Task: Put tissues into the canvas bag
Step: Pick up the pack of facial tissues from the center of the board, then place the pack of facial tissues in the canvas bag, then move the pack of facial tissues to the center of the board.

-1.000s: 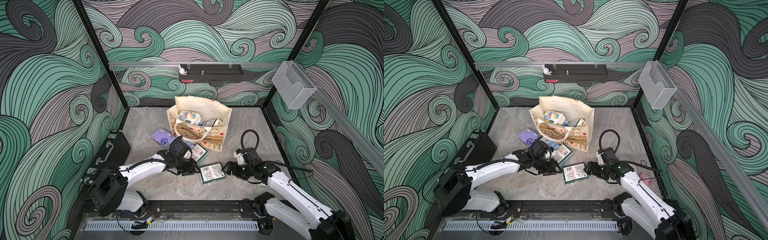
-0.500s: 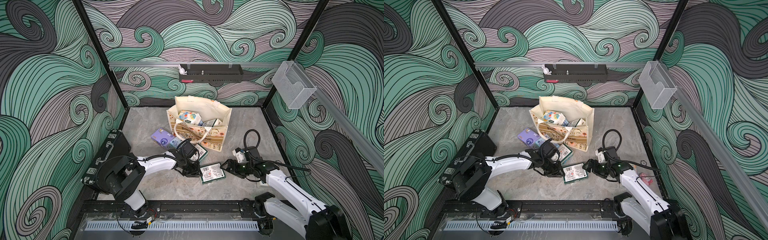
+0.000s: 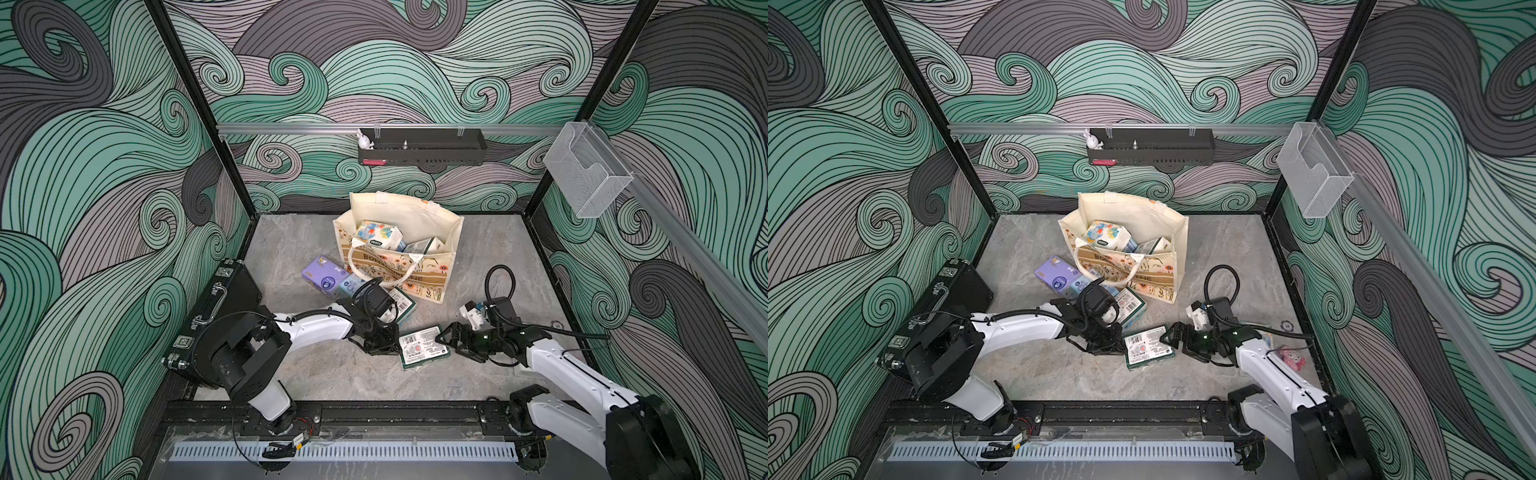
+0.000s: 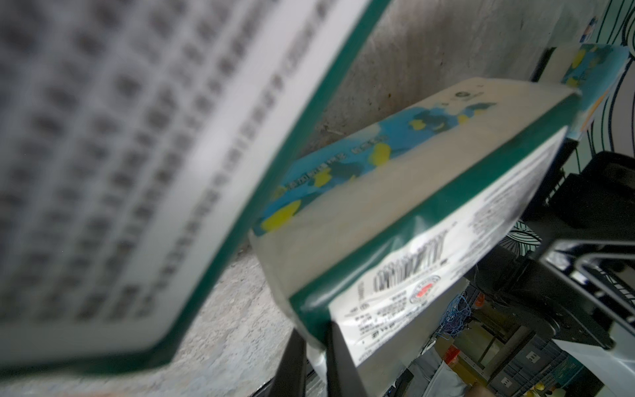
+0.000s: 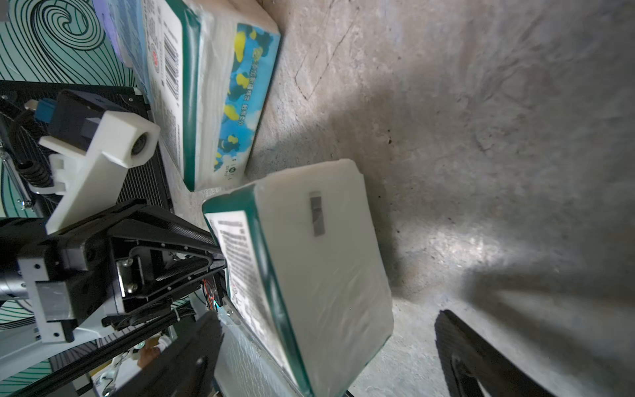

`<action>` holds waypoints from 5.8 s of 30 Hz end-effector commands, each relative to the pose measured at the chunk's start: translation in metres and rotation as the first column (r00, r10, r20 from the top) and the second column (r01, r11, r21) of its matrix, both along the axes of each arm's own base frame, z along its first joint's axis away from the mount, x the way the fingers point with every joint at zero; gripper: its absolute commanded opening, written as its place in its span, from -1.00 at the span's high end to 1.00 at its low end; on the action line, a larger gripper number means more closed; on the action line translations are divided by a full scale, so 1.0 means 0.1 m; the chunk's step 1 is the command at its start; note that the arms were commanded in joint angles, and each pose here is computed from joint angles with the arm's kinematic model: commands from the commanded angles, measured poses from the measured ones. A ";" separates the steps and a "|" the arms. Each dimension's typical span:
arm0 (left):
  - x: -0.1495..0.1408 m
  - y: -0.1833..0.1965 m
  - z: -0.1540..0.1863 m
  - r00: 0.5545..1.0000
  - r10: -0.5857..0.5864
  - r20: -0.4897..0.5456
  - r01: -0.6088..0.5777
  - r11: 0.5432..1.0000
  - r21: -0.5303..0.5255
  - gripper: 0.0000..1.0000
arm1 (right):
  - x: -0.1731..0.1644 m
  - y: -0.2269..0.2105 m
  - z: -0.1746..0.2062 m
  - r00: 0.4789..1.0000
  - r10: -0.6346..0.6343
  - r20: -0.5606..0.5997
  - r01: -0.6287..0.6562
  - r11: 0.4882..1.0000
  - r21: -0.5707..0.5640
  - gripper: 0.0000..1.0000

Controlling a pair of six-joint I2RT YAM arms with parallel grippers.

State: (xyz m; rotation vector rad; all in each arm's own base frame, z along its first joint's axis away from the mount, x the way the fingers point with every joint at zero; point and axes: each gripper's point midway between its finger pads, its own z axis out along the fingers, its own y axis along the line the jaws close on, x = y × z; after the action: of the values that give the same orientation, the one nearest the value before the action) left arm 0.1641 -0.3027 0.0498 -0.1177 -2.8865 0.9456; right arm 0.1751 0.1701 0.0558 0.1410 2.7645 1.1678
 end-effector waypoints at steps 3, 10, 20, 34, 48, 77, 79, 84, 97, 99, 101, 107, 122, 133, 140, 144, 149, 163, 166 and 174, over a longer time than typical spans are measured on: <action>-0.10 0.22 -0.20 1.000 -0.003 -0.009 0.004 0.995 0.100 0.75 | 0.05 0.13 0.00 1.000 0.017 -0.016 -0.016 0.996 0.092 -0.93; -0.14 0.27 -0.24 1.000 -0.014 -0.016 0.016 0.993 0.120 0.75 | 0.11 0.15 -0.08 1.000 0.005 -0.029 -0.002 0.995 0.099 -0.93; -0.14 0.30 -0.25 1.000 -0.011 -0.013 0.013 0.991 0.132 0.75 | 0.17 0.30 -0.11 0.997 0.032 -0.070 -0.019 0.982 0.188 -0.89; -0.12 0.28 -0.26 1.000 -0.018 -0.012 0.019 0.991 0.131 0.75 | 0.19 0.47 -0.09 0.994 0.080 -0.075 -0.059 0.967 0.247 -0.58; 0.25 0.35 0.45 0.990 -0.017 0.138 0.013 0.999 0.033 -0.16 | 0.16 0.34 0.07 0.993 0.109 0.034 -0.113 0.983 0.144 -0.12; 0.28 1.70 1.79 0.702 0.061 0.709 -0.157 0.985 0.071 -0.38 | 1.69 0.55 3.71 0.716 -0.078 0.693 -0.066 0.982 0.178 0.01; 0.28 1.75 1.77 0.692 0.054 0.720 -0.167 0.982 0.088 -0.38 | 1.99 0.53 3.60 0.743 -0.149 0.653 0.039 0.983 0.180 0.01; 0.26 1.68 1.78 0.681 0.077 0.728 -0.148 0.988 0.035 -0.38 | 2.42 0.68 3.40 0.776 -0.204 0.597 0.165 0.979 0.119 -0.02; 0.25 1.62 1.77 0.689 0.061 0.723 -0.116 0.993 0.027 -0.38 | 2.47 0.80 3.22 0.646 0.245 0.723 0.140 0.893 -0.428 -0.10; 0.25 1.62 1.76 0.691 0.059 0.720 -0.113 0.993 0.027 -0.38 | 2.45 0.80 3.28 0.604 0.302 0.738 0.136 0.873 -0.468 -0.10; 0.25 1.62 1.76 0.691 0.059 0.721 -0.113 0.993 0.027 -0.38 | 2.44 0.80 3.35 0.564 0.349 0.748 0.126 0.859 -0.496 -0.10; 0.26 1.61 1.75 0.693 0.060 0.719 -0.113 0.993 0.026 -0.38 | 2.49 0.75 3.24 0.492 0.536 0.686 0.097 0.749 -0.655 -0.13; 0.28 1.61 1.68 0.713 0.051 0.699 -0.117 0.992 0.047 -0.38 | 2.77 1.05 2.64 0.268 0.864 0.426 -0.041 0.452 -0.891 -0.06; 0.28 1.61 1.68 0.712 0.050 0.701 -0.117 0.992 0.048 -0.38 | 2.83 1.29 1.97 0.257 0.906 0.335 -0.203 0.390 -0.898 -0.15; 0.27 1.62 1.68 0.711 0.051 0.701 -0.119 0.992 0.048 -0.38 | 2.84 1.30 2.17 0.306 0.862 0.405 -0.170 0.468 -0.867 -0.99; 0.28 1.62 1.68 0.712 0.052 0.700 -0.119 0.992 0.048 -0.38 | 2.71 1.29 2.79 0.309 0.768 0.561 -0.113 0.615 -0.781 -1.00; 0.28 1.61 1.67 0.717 0.050 0.696 -0.119 0.992 0.051 -0.38 | 2.37 1.22 3.17 0.326 0.686 0.651 -0.134 0.715 -0.687 -0.94; 0.28 1.59 1.65 0.723 0.047 0.689 -0.112 0.992 0.050 -0.38 | 1.90 0.20 2.80 0.756 0.337 0.561 0.044 0.829 -0.557 1.00; 0.27 1.59 1.65 0.724 0.047 0.688 -0.110 0.993 0.048 -0.38 | 1.64 -0.21 2.71 0.797 0.186 0.575 0.142 0.868 -0.477 1.00; 0.28 1.56 1.65 0.727 0.044 0.685 -0.100 0.994 0.042 -0.38 | 1.02 -1.10 2.55 0.791 -0.082 0.606 0.403 0.815 -0.416 0.82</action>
State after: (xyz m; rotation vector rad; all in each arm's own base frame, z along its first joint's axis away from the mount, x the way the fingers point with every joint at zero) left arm 0.1917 -0.1442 0.2160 -0.4212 -3.6413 0.9451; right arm 0.2807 0.0744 0.3240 -0.0534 2.2909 0.2805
